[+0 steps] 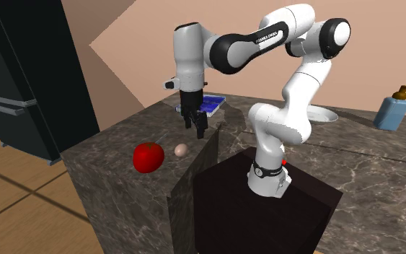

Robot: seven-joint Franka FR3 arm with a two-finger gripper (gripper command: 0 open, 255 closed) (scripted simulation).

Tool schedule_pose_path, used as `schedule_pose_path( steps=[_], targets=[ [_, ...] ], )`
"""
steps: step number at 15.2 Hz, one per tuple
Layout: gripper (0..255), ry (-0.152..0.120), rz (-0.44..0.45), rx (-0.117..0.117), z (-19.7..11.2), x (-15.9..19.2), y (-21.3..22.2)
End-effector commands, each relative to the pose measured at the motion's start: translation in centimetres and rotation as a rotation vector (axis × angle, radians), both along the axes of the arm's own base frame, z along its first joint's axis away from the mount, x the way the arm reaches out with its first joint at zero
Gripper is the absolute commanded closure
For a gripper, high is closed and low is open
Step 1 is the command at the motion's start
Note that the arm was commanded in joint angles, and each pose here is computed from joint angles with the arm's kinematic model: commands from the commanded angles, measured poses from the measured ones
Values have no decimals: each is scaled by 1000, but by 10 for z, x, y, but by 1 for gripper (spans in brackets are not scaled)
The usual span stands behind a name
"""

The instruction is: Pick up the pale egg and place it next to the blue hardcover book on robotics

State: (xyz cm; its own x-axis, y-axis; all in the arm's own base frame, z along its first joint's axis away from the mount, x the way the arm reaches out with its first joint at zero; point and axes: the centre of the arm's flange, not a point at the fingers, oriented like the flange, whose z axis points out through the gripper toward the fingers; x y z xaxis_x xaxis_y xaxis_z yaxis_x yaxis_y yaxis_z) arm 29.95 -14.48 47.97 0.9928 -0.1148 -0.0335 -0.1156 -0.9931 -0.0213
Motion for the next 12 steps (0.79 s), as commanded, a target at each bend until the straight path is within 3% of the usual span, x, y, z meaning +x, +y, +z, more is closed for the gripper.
schedule_pose_path(
  steps=[1, 12],
  targets=[
    [0, 2, 5, -5, -16, 1, -19],
    [0, 18, 28, -28, -104, 4, -122]
  ],
)
